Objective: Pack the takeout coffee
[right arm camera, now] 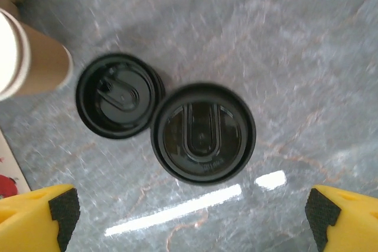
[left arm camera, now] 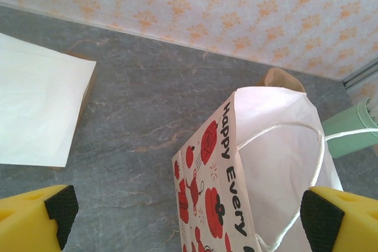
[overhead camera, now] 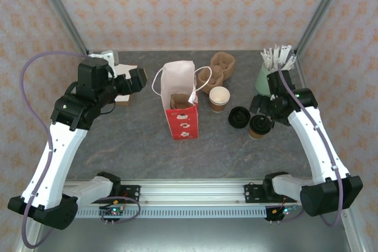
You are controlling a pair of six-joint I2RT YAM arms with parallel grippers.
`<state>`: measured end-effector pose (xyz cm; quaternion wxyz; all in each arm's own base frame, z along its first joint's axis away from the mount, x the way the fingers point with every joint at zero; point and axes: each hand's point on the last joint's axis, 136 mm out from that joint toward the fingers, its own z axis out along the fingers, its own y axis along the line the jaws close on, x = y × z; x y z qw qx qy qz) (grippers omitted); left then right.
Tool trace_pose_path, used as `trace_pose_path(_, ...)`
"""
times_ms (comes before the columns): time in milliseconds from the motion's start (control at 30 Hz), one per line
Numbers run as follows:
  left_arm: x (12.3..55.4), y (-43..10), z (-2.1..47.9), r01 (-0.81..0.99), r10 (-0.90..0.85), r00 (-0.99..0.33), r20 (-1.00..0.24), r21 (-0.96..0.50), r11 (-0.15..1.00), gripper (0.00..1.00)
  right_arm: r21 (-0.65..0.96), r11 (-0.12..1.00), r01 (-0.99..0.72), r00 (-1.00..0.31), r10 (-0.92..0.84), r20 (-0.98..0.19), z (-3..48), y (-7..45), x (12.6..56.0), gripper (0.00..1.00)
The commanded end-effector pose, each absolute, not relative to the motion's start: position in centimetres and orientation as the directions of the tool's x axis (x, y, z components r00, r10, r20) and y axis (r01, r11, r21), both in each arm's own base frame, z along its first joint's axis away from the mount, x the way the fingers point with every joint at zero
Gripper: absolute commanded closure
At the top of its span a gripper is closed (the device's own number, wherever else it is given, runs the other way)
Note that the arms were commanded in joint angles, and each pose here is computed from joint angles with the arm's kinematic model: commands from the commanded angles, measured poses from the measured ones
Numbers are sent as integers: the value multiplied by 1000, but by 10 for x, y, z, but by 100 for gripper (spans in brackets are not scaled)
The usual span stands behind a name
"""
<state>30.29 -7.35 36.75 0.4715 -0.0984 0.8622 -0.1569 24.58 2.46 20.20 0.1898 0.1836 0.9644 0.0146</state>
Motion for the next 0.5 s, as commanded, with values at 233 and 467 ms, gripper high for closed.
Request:
trace_pose_path(233, 309, -69, 368, -40, -345, -504, -792, -377, 925, 0, 136, 900, 415, -868, 436, -237, 150, 28, 249, 1)
trace_pose_path(467, 309, -72, 361, -40, -347, -518, -782, -384, 923, 0, 119, 904, 411, -885, 427, -187, 134, 28, 258, 1)
